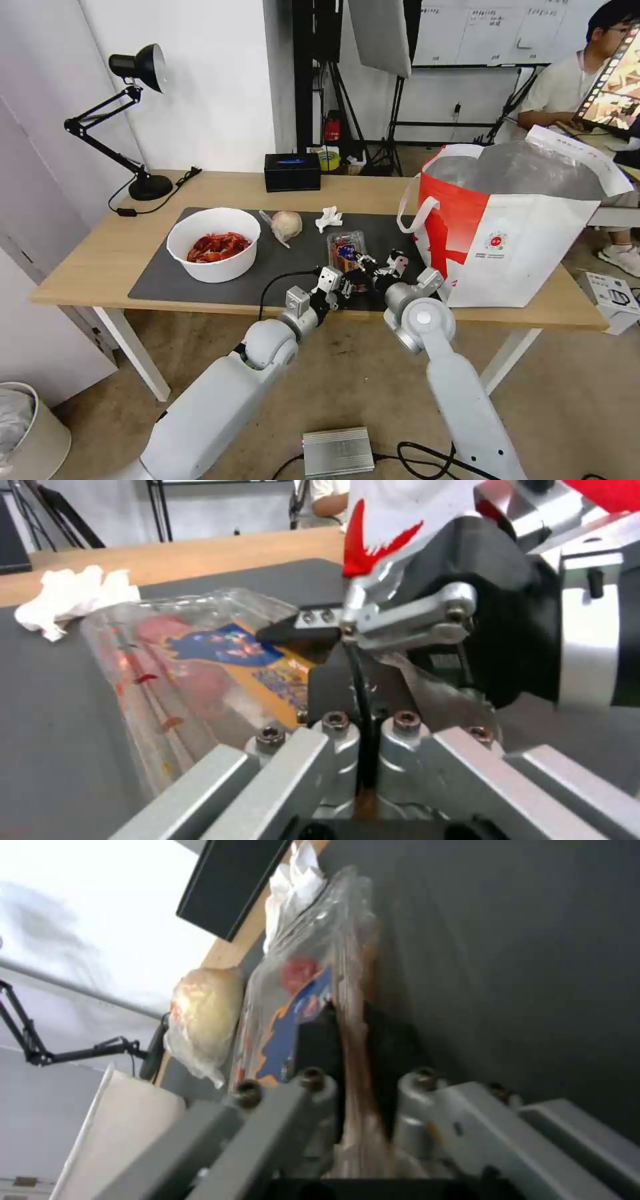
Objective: Pick up the trash from the table and place it into the takeout bag.
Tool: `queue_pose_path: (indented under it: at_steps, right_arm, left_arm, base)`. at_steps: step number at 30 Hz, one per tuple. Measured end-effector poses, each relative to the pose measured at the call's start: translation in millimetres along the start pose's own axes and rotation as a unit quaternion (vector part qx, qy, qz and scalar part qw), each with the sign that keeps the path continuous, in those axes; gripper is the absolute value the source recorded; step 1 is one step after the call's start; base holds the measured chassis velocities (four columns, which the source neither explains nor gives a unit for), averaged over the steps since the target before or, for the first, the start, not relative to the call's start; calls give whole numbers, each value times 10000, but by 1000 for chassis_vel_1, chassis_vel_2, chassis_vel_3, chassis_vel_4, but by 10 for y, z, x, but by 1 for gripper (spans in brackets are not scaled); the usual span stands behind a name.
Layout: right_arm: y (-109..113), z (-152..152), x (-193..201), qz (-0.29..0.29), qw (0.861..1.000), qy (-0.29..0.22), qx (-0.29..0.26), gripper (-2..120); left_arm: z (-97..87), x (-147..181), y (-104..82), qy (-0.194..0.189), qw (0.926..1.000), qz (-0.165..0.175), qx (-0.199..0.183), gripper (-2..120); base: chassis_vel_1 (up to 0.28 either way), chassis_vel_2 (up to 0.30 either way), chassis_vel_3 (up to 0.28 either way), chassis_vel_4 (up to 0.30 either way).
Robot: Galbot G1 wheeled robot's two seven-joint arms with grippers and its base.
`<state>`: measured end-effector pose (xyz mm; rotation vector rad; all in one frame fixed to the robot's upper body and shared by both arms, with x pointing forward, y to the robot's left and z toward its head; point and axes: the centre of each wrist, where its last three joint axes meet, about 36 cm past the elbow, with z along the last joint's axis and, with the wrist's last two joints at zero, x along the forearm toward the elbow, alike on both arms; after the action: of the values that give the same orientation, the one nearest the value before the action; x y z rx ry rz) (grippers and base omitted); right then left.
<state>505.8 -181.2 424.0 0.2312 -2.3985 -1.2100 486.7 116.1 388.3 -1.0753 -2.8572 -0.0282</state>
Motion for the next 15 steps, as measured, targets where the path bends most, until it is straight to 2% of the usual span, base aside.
queue_pose_path:
  at_steps: [2,10,12,14,15]
  right_arm:
    - [7,4,-3,-3,10000,-8,1,0]
    - [-19,11,-14,45,10000,-61,45,0]
    - [-23,11,-15,51,10000,-71,41,0]
    - [-27,14,-13,56,9999,-83,36,0]
    - [-27,14,-13,56,9999,-83,36,0]
  left_arm:
    - [-13,20,16,-13,10000,-11,9,0]
    - [-81,79,100,-160,9998,-87,31,0]
    - [-92,97,122,-186,9998,-113,38,4]
    - [-106,137,166,-218,9996,-174,42,13]
    - [-106,137,166,-218,9996,-174,42,13]
  base:
    - [0,0,0,0]
    - [0,0,0,0]
    - [0,0,0,0]
    - [0,0,0,0]
    - [0,0,0,0]
